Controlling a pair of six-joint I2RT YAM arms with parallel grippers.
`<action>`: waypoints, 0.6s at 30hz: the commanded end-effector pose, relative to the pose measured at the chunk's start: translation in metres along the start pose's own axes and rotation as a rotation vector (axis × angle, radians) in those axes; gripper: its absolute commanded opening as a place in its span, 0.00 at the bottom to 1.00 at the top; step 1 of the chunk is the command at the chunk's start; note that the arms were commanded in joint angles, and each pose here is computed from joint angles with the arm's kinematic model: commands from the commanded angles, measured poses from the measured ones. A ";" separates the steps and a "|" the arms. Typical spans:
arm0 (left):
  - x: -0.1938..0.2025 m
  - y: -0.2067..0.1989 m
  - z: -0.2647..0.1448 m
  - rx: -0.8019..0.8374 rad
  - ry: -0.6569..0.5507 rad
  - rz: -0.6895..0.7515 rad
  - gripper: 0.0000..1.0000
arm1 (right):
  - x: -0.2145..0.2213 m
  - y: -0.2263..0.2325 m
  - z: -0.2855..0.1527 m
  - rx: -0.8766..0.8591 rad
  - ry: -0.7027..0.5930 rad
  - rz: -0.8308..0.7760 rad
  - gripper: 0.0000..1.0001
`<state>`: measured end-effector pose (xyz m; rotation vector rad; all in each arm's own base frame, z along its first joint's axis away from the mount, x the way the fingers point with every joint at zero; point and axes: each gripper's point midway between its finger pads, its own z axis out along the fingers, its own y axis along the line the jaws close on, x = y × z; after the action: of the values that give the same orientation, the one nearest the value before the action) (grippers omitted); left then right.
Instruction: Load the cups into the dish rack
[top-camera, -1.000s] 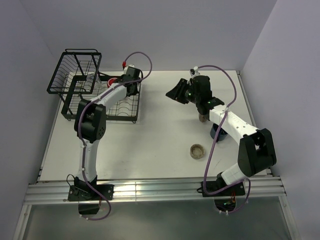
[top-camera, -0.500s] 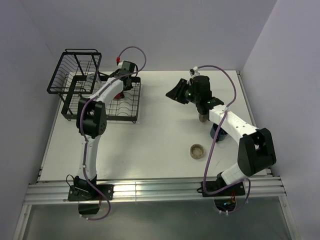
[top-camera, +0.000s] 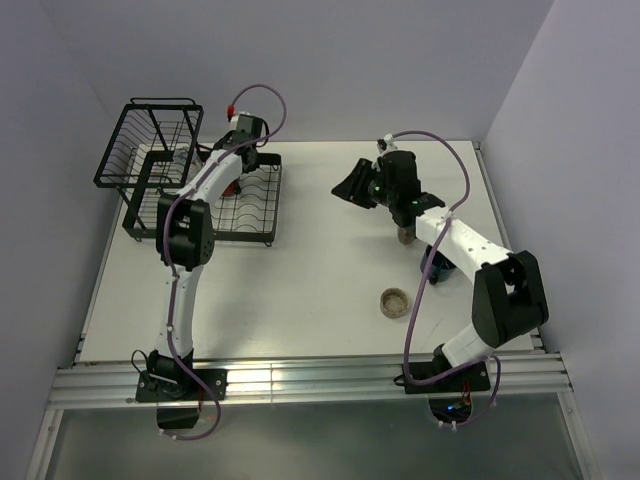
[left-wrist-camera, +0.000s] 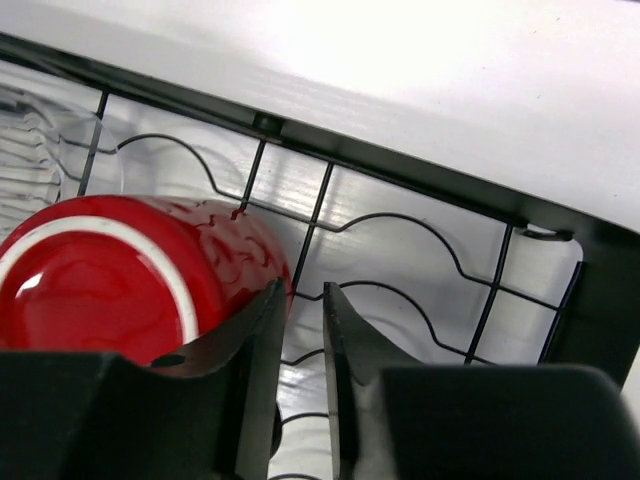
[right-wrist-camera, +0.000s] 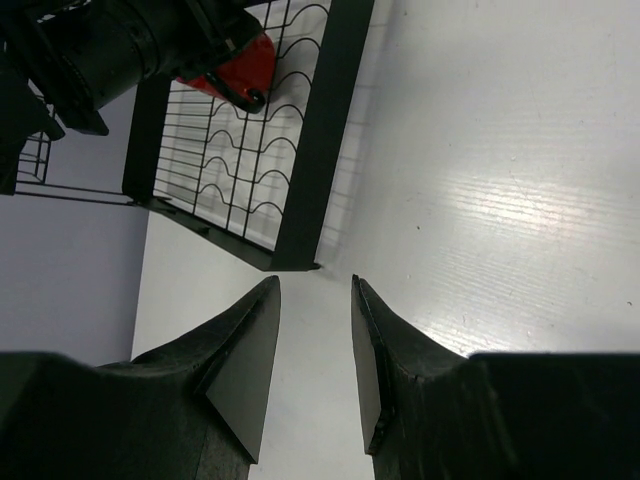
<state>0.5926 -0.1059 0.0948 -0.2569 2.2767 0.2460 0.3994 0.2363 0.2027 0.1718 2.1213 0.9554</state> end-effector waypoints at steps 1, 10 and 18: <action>-0.031 0.000 -0.001 0.006 -0.094 -0.009 0.29 | -0.023 0.016 -0.002 -0.020 -0.058 -0.051 0.42; -0.069 -0.011 -0.028 0.092 -0.230 -0.052 0.33 | -0.027 0.014 -0.005 0.001 -0.066 -0.066 0.42; -0.078 -0.039 -0.085 0.143 -0.315 -0.008 0.33 | -0.024 0.011 -0.004 0.000 -0.064 -0.056 0.42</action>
<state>0.5979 -0.1296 0.1214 -0.1582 2.1431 0.1929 0.4027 0.2317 0.2043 0.1622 2.1232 0.9073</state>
